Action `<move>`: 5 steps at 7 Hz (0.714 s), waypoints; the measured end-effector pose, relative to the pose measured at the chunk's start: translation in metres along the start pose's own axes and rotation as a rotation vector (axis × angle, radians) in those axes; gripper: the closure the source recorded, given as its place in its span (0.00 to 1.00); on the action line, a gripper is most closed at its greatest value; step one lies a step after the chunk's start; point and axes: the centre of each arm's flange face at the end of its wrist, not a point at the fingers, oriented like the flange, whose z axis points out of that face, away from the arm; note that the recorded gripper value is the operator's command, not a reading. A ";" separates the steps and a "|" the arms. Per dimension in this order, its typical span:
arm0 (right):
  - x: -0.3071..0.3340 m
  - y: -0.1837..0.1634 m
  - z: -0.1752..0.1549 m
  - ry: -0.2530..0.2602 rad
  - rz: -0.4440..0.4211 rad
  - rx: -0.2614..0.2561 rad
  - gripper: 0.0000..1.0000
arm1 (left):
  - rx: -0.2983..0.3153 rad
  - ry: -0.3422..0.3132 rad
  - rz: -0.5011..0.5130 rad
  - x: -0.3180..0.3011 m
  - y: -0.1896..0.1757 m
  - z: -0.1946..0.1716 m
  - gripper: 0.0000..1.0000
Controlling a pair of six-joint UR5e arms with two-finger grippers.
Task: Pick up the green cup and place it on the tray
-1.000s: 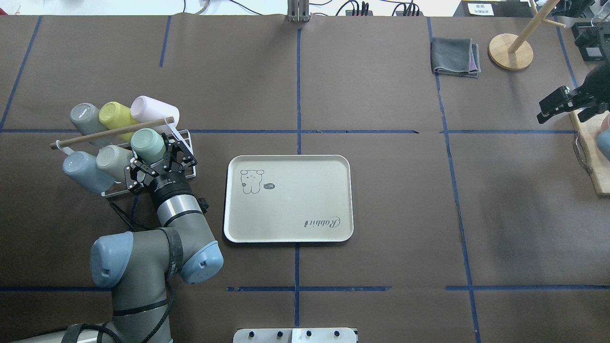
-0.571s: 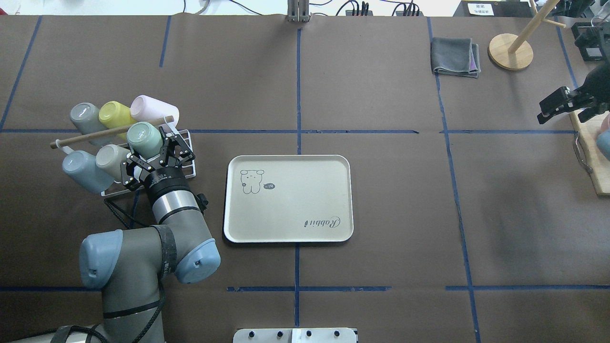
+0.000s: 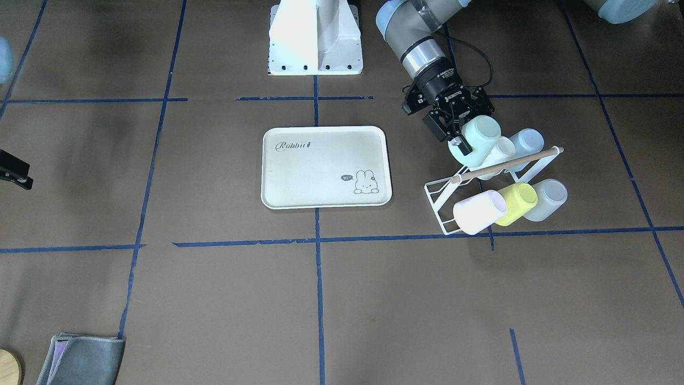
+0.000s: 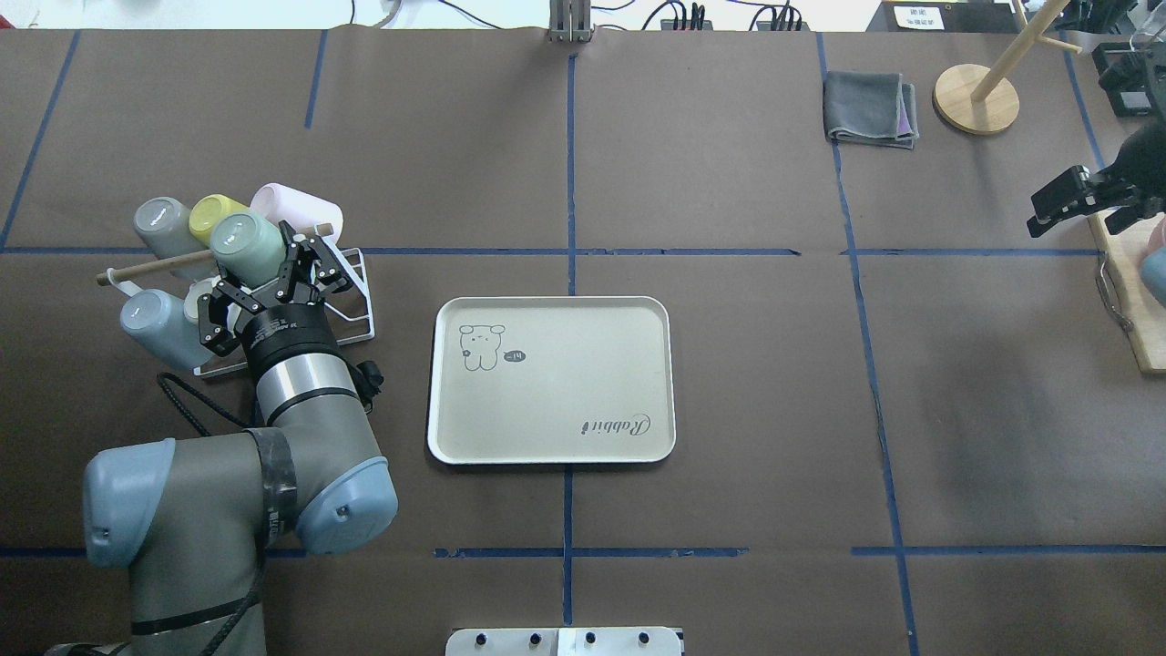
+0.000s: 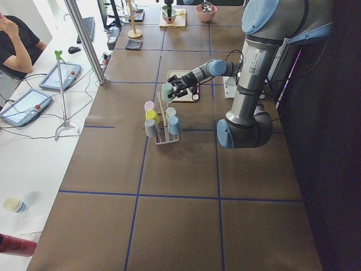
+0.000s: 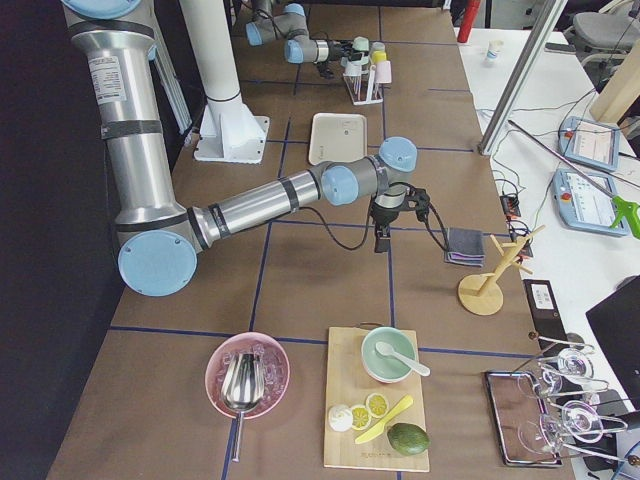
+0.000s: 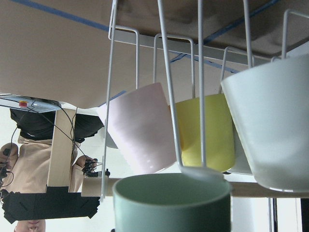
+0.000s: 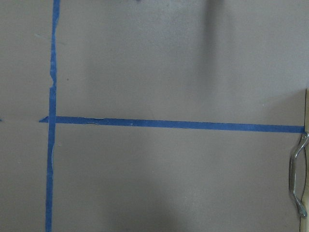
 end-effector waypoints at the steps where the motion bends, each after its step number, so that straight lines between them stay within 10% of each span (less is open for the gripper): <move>1: 0.000 0.000 0.000 0.000 -0.001 0.001 0.00 | 0.011 -0.013 -0.049 -0.001 0.027 -0.006 0.71; 5: -0.002 -0.001 -0.002 -0.002 -0.005 0.004 0.00 | 0.228 0.003 -0.510 -0.021 0.124 -0.040 0.72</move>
